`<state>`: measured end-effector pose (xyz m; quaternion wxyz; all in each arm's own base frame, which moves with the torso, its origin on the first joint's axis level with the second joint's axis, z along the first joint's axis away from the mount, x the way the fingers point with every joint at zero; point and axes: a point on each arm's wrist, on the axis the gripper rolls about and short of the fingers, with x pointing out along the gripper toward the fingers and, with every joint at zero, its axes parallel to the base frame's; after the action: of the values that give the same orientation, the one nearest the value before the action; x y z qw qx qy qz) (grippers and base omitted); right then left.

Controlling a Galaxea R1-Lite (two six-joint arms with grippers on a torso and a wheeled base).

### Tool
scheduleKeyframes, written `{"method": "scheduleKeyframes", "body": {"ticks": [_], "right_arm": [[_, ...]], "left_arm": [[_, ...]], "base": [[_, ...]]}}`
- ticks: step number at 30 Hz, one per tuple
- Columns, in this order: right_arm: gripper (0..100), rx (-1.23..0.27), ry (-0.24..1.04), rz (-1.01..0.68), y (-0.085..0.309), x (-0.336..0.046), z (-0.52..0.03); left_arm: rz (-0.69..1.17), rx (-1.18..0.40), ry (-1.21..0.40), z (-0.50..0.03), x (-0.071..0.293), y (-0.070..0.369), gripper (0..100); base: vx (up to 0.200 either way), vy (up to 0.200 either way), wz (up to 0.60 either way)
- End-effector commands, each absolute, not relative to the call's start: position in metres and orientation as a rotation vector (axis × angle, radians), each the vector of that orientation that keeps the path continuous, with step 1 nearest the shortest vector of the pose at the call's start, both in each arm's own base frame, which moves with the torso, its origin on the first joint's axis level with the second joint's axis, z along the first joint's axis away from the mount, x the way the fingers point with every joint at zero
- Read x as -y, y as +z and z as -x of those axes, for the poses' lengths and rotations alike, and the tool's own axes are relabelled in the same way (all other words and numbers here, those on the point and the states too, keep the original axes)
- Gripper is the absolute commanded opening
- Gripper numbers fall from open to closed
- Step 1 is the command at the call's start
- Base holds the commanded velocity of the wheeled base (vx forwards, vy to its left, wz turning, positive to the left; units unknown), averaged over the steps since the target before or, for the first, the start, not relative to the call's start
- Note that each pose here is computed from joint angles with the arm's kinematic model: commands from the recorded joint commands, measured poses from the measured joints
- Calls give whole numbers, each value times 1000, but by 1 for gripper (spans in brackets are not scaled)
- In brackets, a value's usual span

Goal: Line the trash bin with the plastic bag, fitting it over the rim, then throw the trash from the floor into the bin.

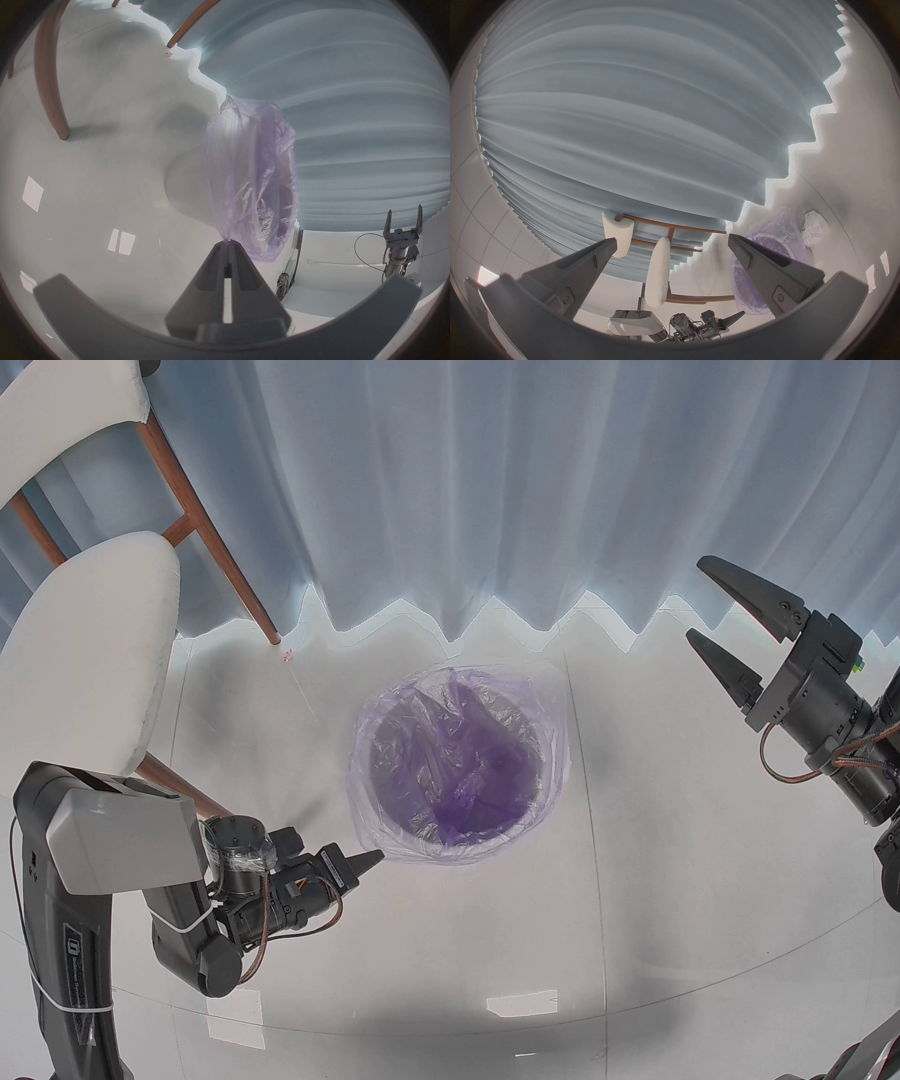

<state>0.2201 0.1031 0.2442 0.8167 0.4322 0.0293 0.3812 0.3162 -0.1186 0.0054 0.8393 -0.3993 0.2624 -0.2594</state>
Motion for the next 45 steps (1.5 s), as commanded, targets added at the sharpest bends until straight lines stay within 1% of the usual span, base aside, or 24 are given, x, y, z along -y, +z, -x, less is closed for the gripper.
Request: {"method": "scheduleKeyframes", "body": {"ticks": [1, 7, 13, 22, 32, 33, 42, 45], "right_arm": [[100, -63, 812, -921, 244, -103, -220], [100, -63, 814, -921, 244, -103, -220], [100, -72, 813, -919, 242, -103, -219], [100, -94, 823, -912, 238, -107, -218], [100, -102, 816, -877, 231, -109, -219], [100, -103, 815, -877, 231, -108, -219], [100, -128, 822, -875, 227, -113, -218], [100, -144, 810, -863, 221, -114, -222]], "left_arm": [[842, -582, -533, -316, 119, -5, 0], [846, -606, -502, -322, 114, -20, 0], [851, -627, -458, -334, 112, -47, 0], [843, -554, -374, -343, 120, -50, 0], [842, -559, -369, -341, 121, -52, 0], [839, -558, -370, -341, 121, -52, 100], [842, -553, -371, -340, 121, -48, 100], [839, -512, -380, -341, 121, -34, 100]], "base": [[0, 0, 0], [0, 0, 0], [0, 0, 0], [0, 0, 0], [0, 0, 0], [0, 0, 0], [0, 0, 0], [0, 0, 0]]}}
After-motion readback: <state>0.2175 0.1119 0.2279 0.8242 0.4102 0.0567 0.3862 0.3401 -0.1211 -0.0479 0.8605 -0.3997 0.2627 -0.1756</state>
